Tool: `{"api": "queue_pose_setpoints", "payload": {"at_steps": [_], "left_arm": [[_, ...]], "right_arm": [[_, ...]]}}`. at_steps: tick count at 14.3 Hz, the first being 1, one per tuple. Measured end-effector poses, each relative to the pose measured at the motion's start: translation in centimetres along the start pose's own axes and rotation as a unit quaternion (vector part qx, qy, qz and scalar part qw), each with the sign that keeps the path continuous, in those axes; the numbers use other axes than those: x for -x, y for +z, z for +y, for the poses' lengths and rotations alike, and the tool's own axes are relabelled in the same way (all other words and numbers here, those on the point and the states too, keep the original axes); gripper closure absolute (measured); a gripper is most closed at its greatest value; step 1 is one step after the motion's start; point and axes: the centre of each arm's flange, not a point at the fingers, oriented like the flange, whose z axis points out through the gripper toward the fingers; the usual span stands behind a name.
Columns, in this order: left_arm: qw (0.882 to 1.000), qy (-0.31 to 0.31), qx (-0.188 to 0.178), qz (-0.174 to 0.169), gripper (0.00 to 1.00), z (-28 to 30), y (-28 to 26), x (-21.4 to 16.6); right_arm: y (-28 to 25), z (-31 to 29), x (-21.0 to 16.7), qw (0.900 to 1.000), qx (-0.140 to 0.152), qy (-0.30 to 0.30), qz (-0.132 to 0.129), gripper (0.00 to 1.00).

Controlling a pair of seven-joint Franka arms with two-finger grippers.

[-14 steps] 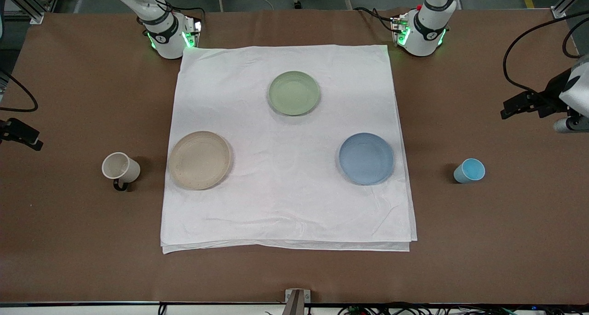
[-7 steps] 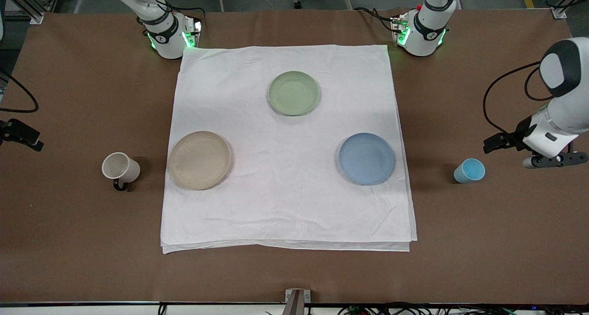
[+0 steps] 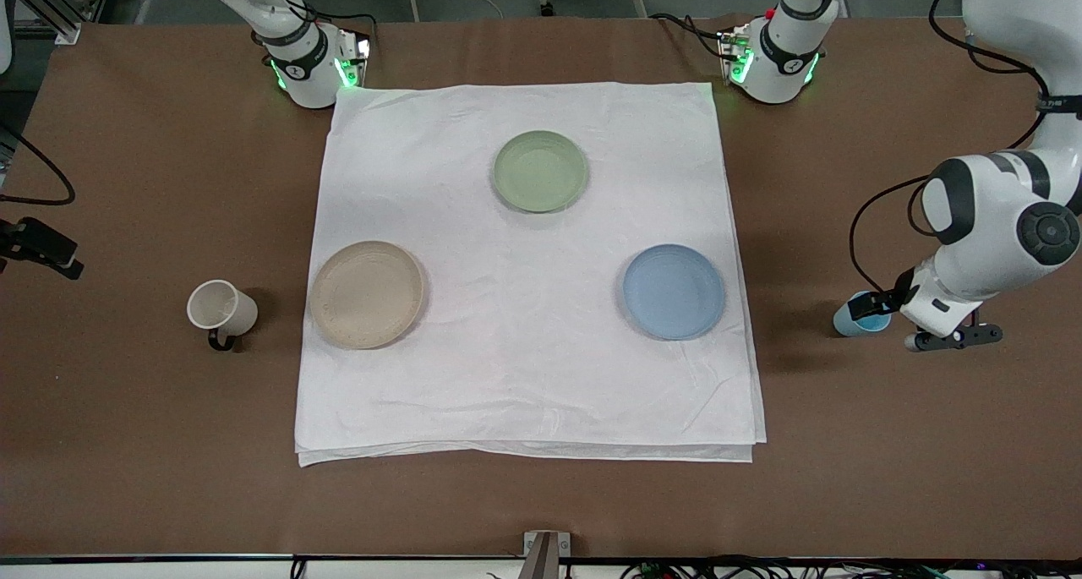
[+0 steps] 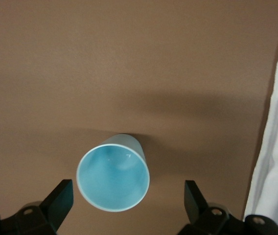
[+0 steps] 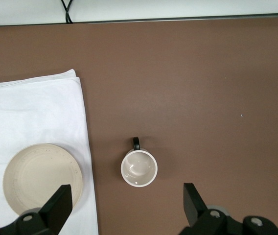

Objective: Place blue cup in blue plate and white mug in gray plate
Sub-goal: 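Grasp the light blue cup with the left gripper and lift it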

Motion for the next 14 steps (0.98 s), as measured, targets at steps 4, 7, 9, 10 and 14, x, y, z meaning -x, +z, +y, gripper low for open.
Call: {"api": "queue_pose_setpoints", "payload": {"at_steps": [4, 7, 9, 10, 14], "left_arm": [[1.0, -0.013, -0.002, -0.011, 0.04, 2.3, 2.6, 0.2], [1.0, -0.018, -0.003, -0.014, 0.26, 1.8, 3.3, 0.1], [1.0, -0.02, -0.004, -0.018, 0.3, 1.5, 3.7, 0.2], [1.0, -0.021, -0.004, -0.021, 0.42, 1.4, 3.9, 0.4], [0.999, -0.023, -0.005, -0.027, 0.67, 1.2, 4.6, 0.6]], "right_arm": [[0.2, -0.7, 0.0, 1.0, -0.001, -0.006, -0.005, 0.0], [0.5, -0.5, 0.0, 1.0, -0.001, -0.004, -0.006, 0.0], [-0.1, -0.7, 0.0, 1.0, -0.001, -0.005, 0.0, 0.0], [-1.2, -0.7, 0.0, 1.0, -0.001, -0.006, 0.008, 0.0], [-7.0, -0.3, 0.6, 0.999, 0.001, -0.002, 0.034, 0.0]]}}
